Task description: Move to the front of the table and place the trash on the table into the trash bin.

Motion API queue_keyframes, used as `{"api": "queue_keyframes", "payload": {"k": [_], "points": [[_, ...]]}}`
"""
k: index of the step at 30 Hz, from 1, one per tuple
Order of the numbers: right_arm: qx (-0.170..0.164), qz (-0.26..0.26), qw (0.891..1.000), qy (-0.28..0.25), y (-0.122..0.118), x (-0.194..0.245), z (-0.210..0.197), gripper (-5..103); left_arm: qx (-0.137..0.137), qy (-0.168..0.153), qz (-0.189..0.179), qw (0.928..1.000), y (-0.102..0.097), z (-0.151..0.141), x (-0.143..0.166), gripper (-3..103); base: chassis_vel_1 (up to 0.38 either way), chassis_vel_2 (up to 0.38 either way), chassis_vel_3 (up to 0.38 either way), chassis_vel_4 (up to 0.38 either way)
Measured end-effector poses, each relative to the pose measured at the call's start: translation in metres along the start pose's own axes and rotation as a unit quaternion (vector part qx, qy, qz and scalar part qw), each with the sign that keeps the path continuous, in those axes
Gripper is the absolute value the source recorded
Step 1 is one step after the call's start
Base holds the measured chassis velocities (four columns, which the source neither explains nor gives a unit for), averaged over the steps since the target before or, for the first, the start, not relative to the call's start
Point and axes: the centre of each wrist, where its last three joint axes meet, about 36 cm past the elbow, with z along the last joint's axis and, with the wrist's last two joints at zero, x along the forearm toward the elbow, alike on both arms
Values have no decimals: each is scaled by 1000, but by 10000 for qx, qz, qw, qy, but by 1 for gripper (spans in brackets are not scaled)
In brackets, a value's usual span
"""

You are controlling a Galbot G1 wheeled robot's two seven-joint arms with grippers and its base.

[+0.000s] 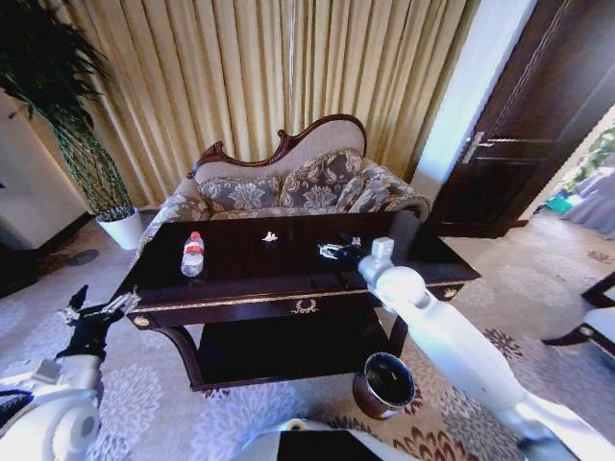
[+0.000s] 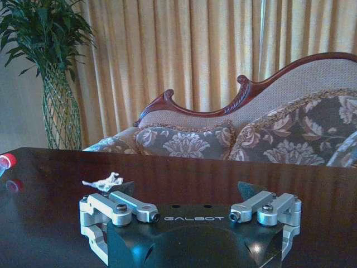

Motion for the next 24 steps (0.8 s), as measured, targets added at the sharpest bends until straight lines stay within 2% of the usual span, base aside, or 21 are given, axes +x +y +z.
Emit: {"api": "queue_keyframes", "payload": {"k": [7,19,24], "points": [[95,-71,9998,146,6,-36,-22,100,39,-11,-28,10000,-2,0,2,100,0,0,0,0],[-27,-383,9985,391,25,-71,-36,100,14,-17,-2,10000,-4,-4,6,100,0,0,0,0],[-57,-497,9972,563,45,-89,-34,100,31,-18,17,10000,-7,-5,7,100,0,0,0,0]]}}
